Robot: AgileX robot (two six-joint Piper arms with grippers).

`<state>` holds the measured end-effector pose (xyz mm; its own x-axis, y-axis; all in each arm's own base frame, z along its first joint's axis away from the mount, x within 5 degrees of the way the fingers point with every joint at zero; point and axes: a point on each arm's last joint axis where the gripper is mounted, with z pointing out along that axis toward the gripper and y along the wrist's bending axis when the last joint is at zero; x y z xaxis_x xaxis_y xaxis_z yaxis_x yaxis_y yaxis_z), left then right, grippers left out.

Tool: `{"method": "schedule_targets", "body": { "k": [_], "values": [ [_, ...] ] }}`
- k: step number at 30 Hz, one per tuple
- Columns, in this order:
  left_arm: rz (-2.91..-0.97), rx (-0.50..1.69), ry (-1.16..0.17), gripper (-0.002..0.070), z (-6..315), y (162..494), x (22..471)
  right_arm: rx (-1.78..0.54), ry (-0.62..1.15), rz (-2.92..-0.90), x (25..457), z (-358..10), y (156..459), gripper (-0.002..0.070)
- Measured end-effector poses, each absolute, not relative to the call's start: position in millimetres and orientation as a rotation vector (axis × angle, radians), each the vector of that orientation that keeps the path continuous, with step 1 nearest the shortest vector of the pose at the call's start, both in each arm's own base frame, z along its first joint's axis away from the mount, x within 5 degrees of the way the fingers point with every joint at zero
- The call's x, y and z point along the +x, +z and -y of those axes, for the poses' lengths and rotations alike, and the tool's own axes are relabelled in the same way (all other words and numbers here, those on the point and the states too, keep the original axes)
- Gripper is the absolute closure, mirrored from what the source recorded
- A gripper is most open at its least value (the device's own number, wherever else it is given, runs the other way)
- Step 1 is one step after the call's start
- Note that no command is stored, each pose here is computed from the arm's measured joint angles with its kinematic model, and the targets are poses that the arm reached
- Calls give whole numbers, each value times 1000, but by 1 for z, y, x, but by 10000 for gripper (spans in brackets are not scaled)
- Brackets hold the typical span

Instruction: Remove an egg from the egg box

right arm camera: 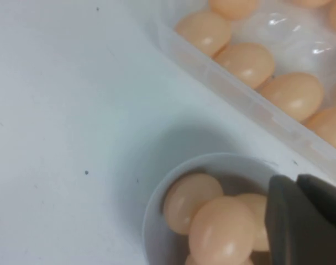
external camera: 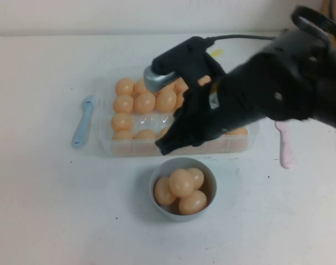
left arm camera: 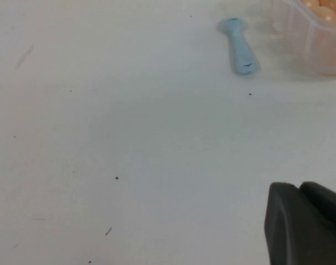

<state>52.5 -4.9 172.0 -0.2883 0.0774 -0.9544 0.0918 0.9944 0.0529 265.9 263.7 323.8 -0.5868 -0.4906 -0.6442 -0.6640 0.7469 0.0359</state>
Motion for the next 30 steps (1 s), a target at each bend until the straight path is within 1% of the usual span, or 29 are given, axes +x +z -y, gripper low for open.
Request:
{"method": "schedule_targets", "body": {
  "k": [1, 2, 5, 11, 15, 18, 22, 26, 30],
  "values": [
    [-1865, 122, -14, 679, 5, 172, 53, -845, 374, -2311, 258, -256, 319, 687],
    [-1867, 123, -14, 679, 5, 172, 52, -825, 389, -2283, 253, -251, 321, 688],
    [-1866, 123, -14, 680, 5, 172, 52, -787, 420, -2227, 231, -228, 316, 691],
    [-1866, 123, -14, 679, 5, 172, 52, -758, 454, -2003, 185, -180, 334, 691],
    [-1866, 123, -14, 679, 5, 172, 52, -758, 442, -1923, 162, -155, 341, 692],
    [-1866, 123, -14, 679, 5, 172, 52, -776, 396, -1910, 149, -139, 346, 692],
    [-1866, 123, -14, 679, 5, 172, 52, -805, 290, -1990, 131, -114, 347, 692],
    [-1866, 123, -14, 680, 5, 172, 52, -784, 260, -2017, 110, -89, 355, 692],
    [-1866, 123, -14, 679, 5, 172, 52, -750, 262, -1991, 87, -64, 359, 692]
  ]
}}
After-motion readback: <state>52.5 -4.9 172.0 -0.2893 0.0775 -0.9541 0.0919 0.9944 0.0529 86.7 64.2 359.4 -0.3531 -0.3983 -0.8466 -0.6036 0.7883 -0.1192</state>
